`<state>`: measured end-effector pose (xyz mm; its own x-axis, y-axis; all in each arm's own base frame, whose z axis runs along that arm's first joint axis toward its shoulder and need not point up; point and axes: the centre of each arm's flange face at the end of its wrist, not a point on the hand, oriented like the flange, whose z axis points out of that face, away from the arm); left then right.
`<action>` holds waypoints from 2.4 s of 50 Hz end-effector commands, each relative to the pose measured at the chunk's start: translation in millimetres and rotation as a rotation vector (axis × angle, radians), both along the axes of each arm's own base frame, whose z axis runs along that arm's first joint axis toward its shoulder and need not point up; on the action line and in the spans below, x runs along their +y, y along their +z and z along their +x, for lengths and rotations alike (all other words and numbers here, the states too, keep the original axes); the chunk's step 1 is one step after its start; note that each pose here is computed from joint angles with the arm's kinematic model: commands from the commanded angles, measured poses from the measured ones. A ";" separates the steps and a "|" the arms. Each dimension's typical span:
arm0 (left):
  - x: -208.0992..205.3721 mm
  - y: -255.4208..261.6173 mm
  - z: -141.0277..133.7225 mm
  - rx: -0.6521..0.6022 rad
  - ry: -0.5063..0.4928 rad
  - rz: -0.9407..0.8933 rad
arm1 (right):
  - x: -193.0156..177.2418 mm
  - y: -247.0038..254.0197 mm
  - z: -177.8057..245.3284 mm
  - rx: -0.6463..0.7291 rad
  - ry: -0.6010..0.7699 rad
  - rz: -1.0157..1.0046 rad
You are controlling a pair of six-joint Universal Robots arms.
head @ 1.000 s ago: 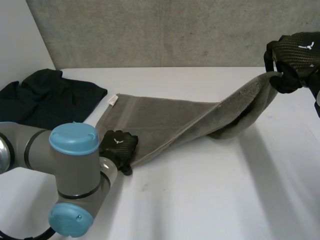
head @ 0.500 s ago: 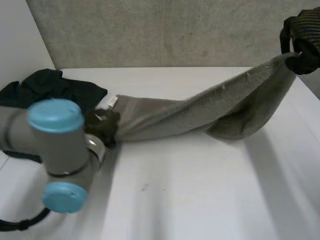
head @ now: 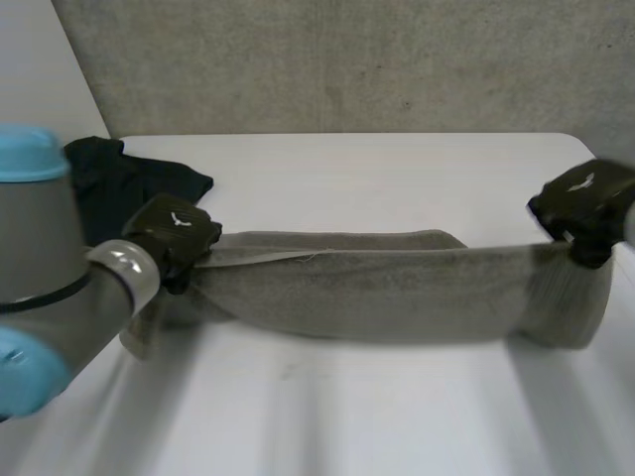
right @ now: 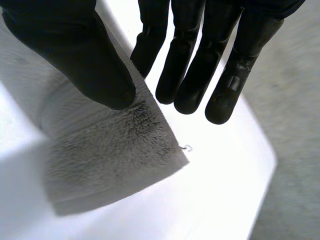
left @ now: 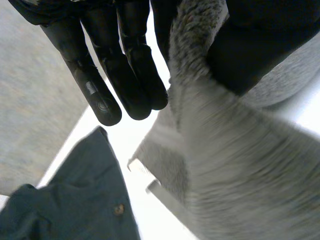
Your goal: Fold the laundry.
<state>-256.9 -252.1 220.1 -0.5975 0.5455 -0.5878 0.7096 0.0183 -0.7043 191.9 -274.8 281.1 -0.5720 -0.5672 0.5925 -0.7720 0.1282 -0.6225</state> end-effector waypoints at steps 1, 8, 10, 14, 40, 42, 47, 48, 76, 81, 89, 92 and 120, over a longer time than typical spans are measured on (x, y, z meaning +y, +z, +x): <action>-68.0 -16.7 -20.8 -0.034 0.023 -0.085 | -48.8 -31.1 30.1 0.055 -0.021 -0.066; -135.8 69.0 -46.4 0.150 0.054 -0.547 | -115.9 40.3 48.5 -0.123 -0.087 -0.526; -144.9 112.5 -49.2 0.236 0.067 -0.756 | -124.6 84.5 53.9 -0.269 -0.094 -0.731; -138.2 159.4 -53.4 0.353 0.067 -0.990 | -126.4 138.9 51.4 -0.455 -0.092 -0.998; -72.9 -34.2 -11.3 0.196 0.074 -0.391 | -58.6 -73.6 42.4 -0.267 -0.032 -0.316; -68.2 -52.5 -11.4 0.172 0.069 -0.342 | -52.6 -83.4 41.6 -0.262 -0.027 -0.281; -52.2 -91.0 -11.8 0.100 0.054 -0.232 | -36.9 -106.7 36.0 -0.234 -0.031 -0.190; -49.1 -93.3 -12.8 0.092 0.048 -0.224 | -36.4 -108.5 34.3 -0.231 -0.035 -0.182; -47.9 -107.2 35.7 0.027 0.196 -0.144 | -41.1 -116.5 -9.0 -0.200 -0.166 -0.098; -31.4 -94.8 32.4 0.012 0.160 -0.112 | -34.0 -106.4 -9.5 -0.195 -0.157 -0.079; 12.4 -60.9 46.8 -0.056 0.145 -0.041 | 2.1 -84.4 -19.8 0.011 -0.048 0.052; 29.3 -56.4 56.5 -0.129 0.135 0.009 | 17.5 -85.8 -34.2 0.122 -0.025 0.150; -50.4 -64.5 -7.5 -0.052 0.081 -0.139 | -59.6 -115.3 -26.1 0.216 -0.090 -0.146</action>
<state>-241.0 -266.3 169.3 -0.5735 0.4307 -0.6969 0.7687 -0.0111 -0.6395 157.9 -302.3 178.7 -0.4726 -0.5254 0.7075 -0.8698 0.1491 -0.4703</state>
